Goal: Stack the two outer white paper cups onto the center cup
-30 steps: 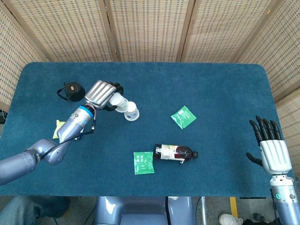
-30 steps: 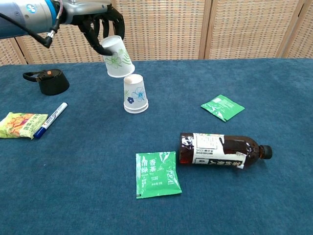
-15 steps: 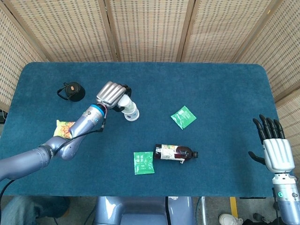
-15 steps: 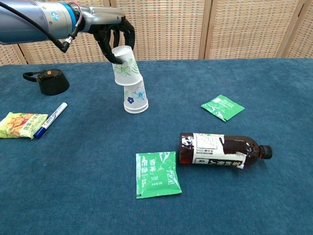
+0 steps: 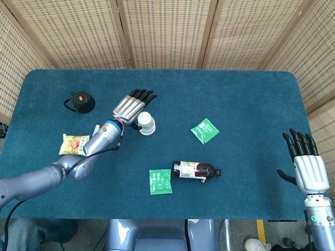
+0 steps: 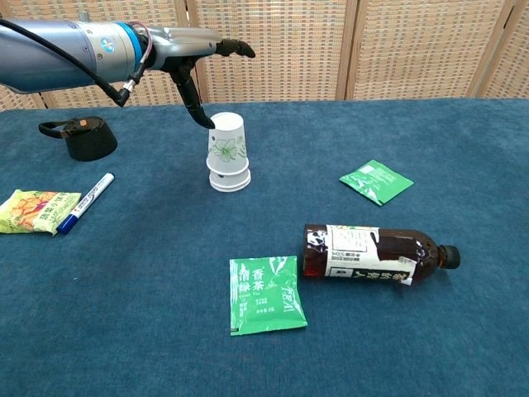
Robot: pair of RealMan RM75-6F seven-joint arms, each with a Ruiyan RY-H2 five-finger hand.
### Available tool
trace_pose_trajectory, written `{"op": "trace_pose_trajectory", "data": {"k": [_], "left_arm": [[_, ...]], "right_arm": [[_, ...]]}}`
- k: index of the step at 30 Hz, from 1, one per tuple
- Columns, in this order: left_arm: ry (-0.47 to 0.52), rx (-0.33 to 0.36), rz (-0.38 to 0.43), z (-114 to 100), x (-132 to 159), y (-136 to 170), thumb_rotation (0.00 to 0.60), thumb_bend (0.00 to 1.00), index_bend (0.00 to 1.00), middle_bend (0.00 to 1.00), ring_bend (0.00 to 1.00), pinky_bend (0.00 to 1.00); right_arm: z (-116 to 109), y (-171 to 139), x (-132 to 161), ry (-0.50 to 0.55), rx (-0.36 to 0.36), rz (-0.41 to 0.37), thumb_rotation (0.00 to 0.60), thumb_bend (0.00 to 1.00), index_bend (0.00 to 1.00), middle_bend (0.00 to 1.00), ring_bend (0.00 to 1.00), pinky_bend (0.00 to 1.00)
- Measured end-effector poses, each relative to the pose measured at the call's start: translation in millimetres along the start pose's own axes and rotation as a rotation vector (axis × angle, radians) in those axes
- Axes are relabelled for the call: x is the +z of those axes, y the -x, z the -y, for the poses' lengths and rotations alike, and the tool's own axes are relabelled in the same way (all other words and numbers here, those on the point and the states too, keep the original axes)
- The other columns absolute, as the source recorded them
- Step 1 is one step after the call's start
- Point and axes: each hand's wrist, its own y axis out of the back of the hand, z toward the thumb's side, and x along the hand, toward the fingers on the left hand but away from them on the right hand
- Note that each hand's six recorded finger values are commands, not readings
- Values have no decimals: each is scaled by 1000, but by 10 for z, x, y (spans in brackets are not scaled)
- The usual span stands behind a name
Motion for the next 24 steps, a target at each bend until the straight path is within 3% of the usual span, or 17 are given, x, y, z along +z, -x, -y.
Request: {"op": "trace_pose_trajectory", "data": {"k": [8,14,20,24], "left_arm": [[33,65,-35,-189,-200,232,600,0,0,0,0,0],[26,136,-143,-213,-598,732,600,0,0,0,0,0],[41,256,-356,-72,-1062,1620,600,0,0,0,0,0],[55,281,-534,219,-1347,2451,600,0,0,0,0,0]], "right_arm": [[-15,-21,21,8,0,-12,600,0,0,0,0,0],[-21,-39,28,-12,-1,-18,600,0,0,0,0,0],[-12,-68,55,-46,8,-16,600,0,0,0,0,0],[-10,-88,70,-50,11,-17,600,0,0,0,0,0]]}}
